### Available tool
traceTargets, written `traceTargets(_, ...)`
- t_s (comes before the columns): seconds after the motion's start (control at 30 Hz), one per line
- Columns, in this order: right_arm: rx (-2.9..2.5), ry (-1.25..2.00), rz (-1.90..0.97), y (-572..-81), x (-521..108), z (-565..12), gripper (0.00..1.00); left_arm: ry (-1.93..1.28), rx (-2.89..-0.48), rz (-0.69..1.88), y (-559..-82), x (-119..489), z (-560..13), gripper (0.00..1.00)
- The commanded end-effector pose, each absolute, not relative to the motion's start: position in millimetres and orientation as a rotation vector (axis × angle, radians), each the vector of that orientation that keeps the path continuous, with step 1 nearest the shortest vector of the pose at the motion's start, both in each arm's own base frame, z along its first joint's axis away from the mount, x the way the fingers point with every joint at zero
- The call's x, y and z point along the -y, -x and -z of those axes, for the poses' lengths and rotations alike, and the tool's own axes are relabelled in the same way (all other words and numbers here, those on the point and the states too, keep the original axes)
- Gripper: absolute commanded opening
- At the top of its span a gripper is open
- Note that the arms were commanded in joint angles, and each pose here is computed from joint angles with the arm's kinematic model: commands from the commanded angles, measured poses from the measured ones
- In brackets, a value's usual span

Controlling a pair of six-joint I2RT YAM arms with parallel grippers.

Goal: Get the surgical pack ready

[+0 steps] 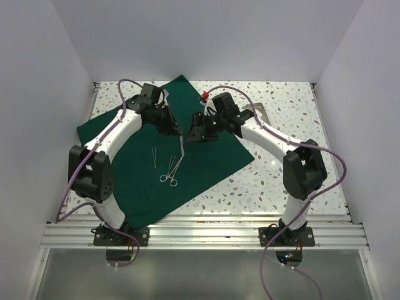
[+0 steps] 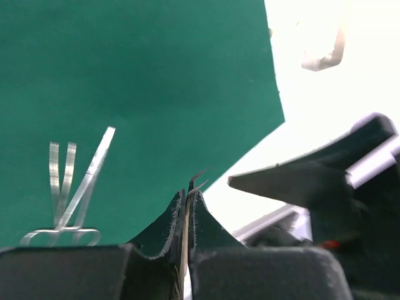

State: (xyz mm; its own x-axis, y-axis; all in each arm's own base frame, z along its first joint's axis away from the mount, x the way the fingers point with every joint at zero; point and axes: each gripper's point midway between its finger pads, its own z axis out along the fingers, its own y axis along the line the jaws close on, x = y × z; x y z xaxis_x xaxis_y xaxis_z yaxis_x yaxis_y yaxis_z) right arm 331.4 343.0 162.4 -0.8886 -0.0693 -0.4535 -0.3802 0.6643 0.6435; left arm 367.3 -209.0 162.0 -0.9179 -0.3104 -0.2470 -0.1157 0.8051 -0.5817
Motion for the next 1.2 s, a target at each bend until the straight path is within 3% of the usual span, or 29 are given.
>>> traceTargets(0.0, -2.4, 0.346, -1.154, -351.9, -358.4, -179.8, 0.66, 0.383, -2.577, 1.056, -367.7, 233.2, -191.3, 0.0)
traceTargets(0.4, -2.414, 0.331, -1.184, -347.6, -372.3, -170.0, 0.58, 0.389, -2.578, 1.088, -369.8, 242.0, -187.0, 0.0)
traceTargets(1.0, -2.406, 0.361, -1.232, -324.5, -374.5, -185.1, 0.57, 0.366, -2.592, 1.001, -377.0, 234.9, -182.7, 0.0)
traceTargets(1.03, -2.413, 0.361, -1.229, -324.5, -375.7, -181.6, 0.56, 0.369, -2.591, 0.998, -377.2, 234.0, -182.7, 0.0)
traceTargets(1.17, -2.425, 0.341, -1.225, -329.5, -379.6, -173.9, 0.29, 0.368, -2.586, 1.033, -372.6, 236.8, -185.2, 0.0)
